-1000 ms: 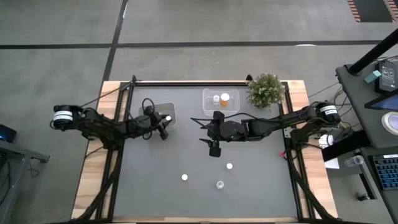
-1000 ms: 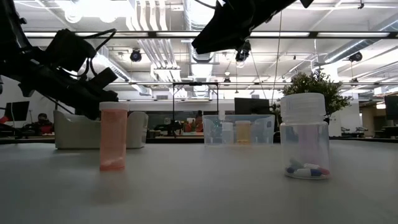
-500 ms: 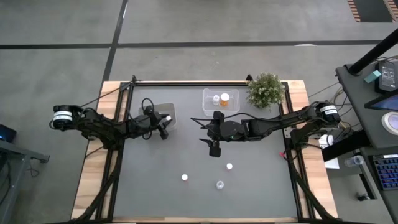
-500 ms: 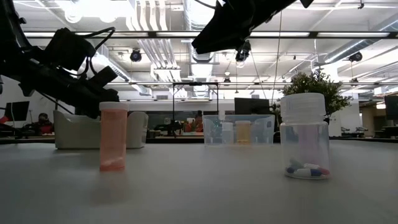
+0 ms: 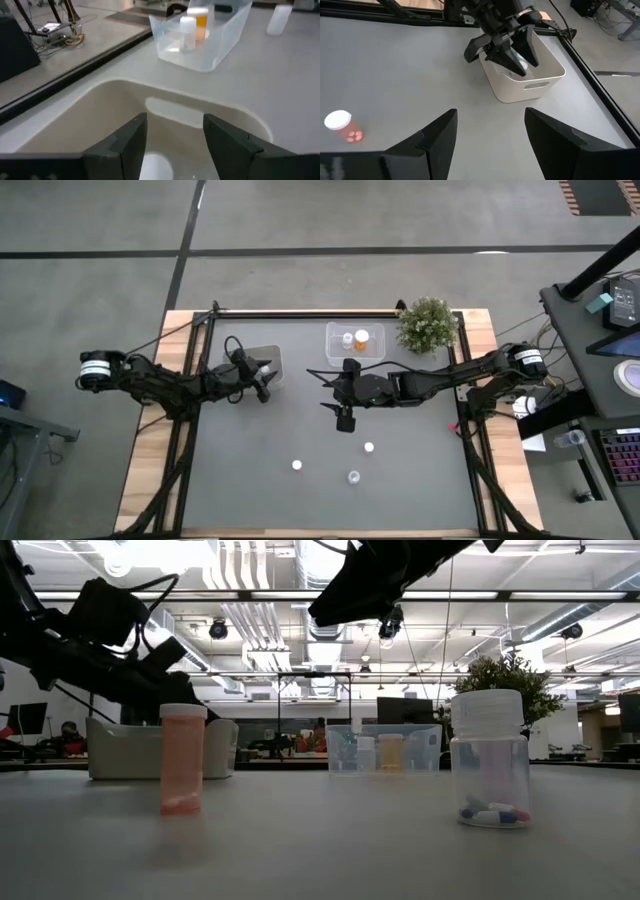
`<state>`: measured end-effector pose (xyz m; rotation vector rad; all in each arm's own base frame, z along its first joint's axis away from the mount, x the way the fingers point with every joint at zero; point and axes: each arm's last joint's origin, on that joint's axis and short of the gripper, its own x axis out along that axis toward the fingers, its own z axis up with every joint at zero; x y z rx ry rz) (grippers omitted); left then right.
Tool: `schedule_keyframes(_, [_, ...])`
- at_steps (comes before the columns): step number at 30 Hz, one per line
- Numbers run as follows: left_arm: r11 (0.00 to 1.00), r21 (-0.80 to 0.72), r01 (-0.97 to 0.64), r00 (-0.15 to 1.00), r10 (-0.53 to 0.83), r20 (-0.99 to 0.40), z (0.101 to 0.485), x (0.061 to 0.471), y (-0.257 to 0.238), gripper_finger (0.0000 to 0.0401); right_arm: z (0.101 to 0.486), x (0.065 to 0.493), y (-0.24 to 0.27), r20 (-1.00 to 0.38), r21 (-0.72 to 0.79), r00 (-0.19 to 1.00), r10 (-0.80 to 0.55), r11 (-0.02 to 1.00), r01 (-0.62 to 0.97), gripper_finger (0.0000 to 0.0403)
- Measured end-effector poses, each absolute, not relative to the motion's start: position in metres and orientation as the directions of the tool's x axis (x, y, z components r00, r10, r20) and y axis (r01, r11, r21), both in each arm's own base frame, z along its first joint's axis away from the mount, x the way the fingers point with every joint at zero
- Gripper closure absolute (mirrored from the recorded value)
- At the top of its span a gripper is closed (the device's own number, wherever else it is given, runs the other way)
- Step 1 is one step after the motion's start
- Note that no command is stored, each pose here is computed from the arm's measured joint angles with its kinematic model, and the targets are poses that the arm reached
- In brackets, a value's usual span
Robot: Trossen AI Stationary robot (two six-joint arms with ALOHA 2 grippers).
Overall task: Pick and place medicine bottles into bin by pill shape (circle, oval)
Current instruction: Put the small red pill bottle into the gray bin
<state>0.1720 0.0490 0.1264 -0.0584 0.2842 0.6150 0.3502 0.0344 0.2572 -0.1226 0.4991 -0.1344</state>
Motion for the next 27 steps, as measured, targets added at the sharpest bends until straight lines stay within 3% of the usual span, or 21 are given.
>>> schedule_keyframes(13, [0.832,-0.058,-0.552,0.833,0.548,-0.079,0.163,0.168,0.047,0.0221,0.256,0.34,0.043,-0.541,-0.097,0.83,-0.137,0.99,0.1,0.0179])
schedule_keyframes(19, [0.899,-0.103,-0.425,0.901,0.431,0.051,0.193,0.173,0.037,0.0221,0.253,0.325,0.06,-0.631,-0.082,0.769,-0.101,0.995,0.063,0.0179])
schedule_keyframes(27, [0.956,-0.114,-0.272,0.947,0.287,0.145,0.226,0.187,0.01,0.0221,0.248,0.316,0.087,-0.649,-0.09,0.759,-0.044,0.996,-0.019,0.0179])
